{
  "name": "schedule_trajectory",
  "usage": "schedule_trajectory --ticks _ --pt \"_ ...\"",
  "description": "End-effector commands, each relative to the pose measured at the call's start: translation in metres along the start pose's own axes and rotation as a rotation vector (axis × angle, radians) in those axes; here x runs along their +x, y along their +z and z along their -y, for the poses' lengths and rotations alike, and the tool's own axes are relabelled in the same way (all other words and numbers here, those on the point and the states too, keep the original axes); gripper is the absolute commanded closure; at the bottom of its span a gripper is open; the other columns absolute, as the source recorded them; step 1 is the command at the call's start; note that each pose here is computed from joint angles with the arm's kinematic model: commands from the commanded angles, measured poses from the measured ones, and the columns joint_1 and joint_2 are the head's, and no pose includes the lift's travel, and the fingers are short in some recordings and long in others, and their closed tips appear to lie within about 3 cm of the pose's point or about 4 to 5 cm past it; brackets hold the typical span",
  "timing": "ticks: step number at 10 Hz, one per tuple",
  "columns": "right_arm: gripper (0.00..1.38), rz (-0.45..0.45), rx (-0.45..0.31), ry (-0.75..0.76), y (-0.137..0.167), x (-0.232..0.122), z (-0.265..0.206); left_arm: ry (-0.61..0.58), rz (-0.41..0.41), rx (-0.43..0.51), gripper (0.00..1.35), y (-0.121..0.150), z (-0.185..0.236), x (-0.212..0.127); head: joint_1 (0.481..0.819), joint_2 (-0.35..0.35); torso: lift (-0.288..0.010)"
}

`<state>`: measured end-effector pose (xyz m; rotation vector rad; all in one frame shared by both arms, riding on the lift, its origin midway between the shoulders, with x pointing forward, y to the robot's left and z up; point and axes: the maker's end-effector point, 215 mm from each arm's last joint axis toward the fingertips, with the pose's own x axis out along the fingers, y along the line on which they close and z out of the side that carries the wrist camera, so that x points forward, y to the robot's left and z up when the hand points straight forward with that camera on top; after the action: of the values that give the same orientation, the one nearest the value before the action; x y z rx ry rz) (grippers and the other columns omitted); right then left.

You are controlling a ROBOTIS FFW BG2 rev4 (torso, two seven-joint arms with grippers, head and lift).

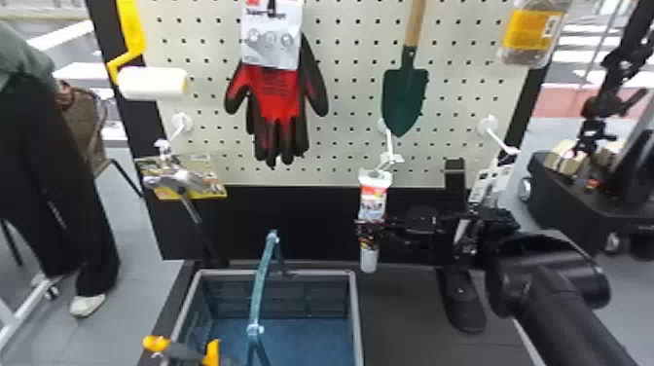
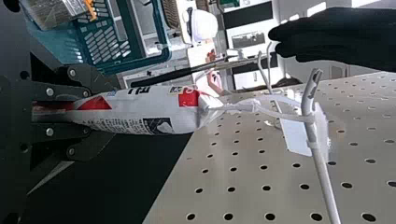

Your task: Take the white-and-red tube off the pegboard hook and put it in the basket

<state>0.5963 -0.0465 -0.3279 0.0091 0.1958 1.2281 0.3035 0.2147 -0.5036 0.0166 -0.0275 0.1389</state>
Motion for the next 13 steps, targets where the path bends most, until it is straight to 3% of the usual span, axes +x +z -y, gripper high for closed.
schedule_trajectory --ticks 1,7,13 --pt "1.15 0.001 -0.003 -0.002 0.002 0.0 0.0 0.002 -0.001 -0.003 0.48 0.0 0.001 0.0 0.549 0.0 -0.1" --pt "1.15 0.008 -0.01 -0.005 0.005 0.001 -0.006 0.006 -0.002 -0.006 0.48 0.0 -0.001 0.0 0.549 0.0 -0.1" --pt "1.15 0.05 -0.1 -0.029 0.046 0.0 -0.03 0.01 -0.004 -0.006 0.48 -0.001 -0.002 -0.001 0.549 0.0 -0.1"
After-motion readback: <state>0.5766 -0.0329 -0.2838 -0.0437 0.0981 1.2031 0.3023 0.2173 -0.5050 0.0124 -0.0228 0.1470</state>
